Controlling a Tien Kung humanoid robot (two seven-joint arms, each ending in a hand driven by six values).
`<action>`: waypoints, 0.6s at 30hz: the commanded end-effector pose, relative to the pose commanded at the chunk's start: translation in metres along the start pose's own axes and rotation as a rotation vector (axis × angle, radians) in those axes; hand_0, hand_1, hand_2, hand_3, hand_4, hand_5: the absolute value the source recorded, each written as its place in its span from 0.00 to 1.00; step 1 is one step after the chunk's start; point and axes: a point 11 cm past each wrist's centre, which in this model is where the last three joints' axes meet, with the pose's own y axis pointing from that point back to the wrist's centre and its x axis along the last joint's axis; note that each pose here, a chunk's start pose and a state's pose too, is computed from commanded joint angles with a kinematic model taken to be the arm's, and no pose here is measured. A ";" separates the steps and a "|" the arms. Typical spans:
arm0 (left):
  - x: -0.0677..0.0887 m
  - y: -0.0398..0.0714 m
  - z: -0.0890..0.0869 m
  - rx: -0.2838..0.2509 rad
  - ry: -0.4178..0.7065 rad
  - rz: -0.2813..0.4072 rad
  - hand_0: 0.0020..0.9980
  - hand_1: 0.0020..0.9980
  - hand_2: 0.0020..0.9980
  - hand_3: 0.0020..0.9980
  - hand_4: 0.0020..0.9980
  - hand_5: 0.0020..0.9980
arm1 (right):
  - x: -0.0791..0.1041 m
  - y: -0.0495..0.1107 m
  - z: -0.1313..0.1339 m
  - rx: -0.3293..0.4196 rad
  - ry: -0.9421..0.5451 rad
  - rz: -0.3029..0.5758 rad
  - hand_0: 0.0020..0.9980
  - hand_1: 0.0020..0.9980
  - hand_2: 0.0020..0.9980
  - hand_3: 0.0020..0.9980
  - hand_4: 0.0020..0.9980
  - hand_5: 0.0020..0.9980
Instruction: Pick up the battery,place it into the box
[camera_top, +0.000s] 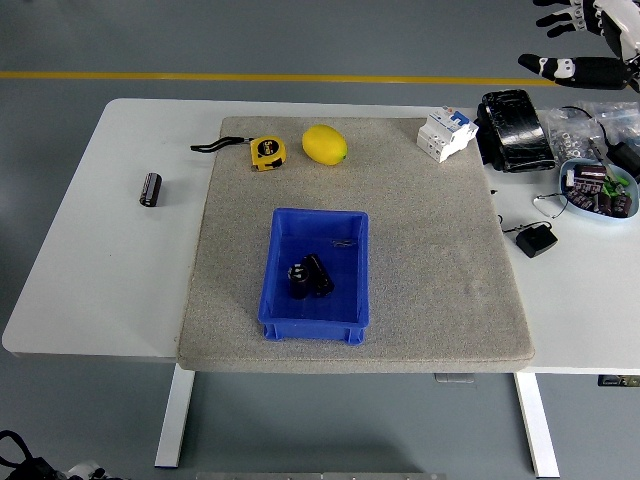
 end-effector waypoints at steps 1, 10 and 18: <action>-0.001 0.000 -0.001 0.001 0.003 0.000 0.76 0.73 0.77 0.57 0.61 0.54 | 0.003 0.005 -0.001 0.004 -0.049 0.023 0.79 0.78 0.84 0.92 1.00 0.60; -0.012 -0.002 -0.009 -0.007 0.071 -0.003 0.76 0.74 0.77 0.57 0.61 0.54 | 0.036 0.046 0.014 -0.050 -0.495 0.242 0.83 0.81 0.86 0.91 1.00 0.84; -0.011 -0.002 -0.006 -0.011 0.062 0.003 0.75 0.73 0.77 0.57 0.61 0.53 | 0.009 0.064 0.033 -0.084 -0.794 0.238 0.85 0.82 0.87 0.92 1.00 0.84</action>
